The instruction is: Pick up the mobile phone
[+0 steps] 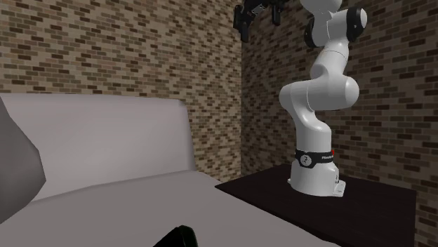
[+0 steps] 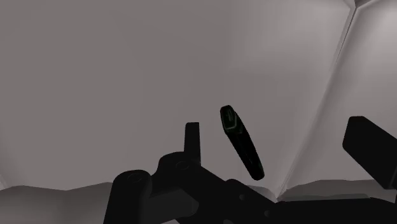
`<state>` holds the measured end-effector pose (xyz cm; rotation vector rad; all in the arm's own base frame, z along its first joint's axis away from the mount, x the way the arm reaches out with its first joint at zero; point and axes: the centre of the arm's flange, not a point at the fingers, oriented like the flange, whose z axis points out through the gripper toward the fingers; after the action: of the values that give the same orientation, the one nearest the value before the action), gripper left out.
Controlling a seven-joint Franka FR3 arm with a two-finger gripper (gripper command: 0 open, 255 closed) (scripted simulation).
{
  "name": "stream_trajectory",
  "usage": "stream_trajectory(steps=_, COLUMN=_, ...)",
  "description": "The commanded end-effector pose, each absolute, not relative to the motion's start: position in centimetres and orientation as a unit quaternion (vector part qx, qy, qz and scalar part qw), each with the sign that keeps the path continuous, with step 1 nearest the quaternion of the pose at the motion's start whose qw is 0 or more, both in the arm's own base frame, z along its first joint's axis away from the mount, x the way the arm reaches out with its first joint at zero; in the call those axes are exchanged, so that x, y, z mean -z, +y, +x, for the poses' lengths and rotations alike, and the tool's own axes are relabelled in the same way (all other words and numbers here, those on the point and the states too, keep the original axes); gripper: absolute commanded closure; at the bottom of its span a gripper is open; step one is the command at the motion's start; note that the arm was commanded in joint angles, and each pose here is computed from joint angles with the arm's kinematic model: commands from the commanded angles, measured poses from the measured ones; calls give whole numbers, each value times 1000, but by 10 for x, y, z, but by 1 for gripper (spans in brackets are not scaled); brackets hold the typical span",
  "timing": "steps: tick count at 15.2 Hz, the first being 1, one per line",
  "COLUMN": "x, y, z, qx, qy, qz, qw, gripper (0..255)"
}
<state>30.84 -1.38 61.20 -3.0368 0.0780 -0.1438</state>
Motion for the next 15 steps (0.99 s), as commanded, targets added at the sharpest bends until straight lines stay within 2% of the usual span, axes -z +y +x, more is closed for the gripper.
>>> stream_trajectory(steps=1, x=-612, y=-14, z=308, qx=47, qy=26, qz=-997, qw=50, gripper=0)
stream_trajectory(steps=15, x=-487, y=7, z=448, qx=32, qy=-40, qz=-997, qw=59, gripper=0)
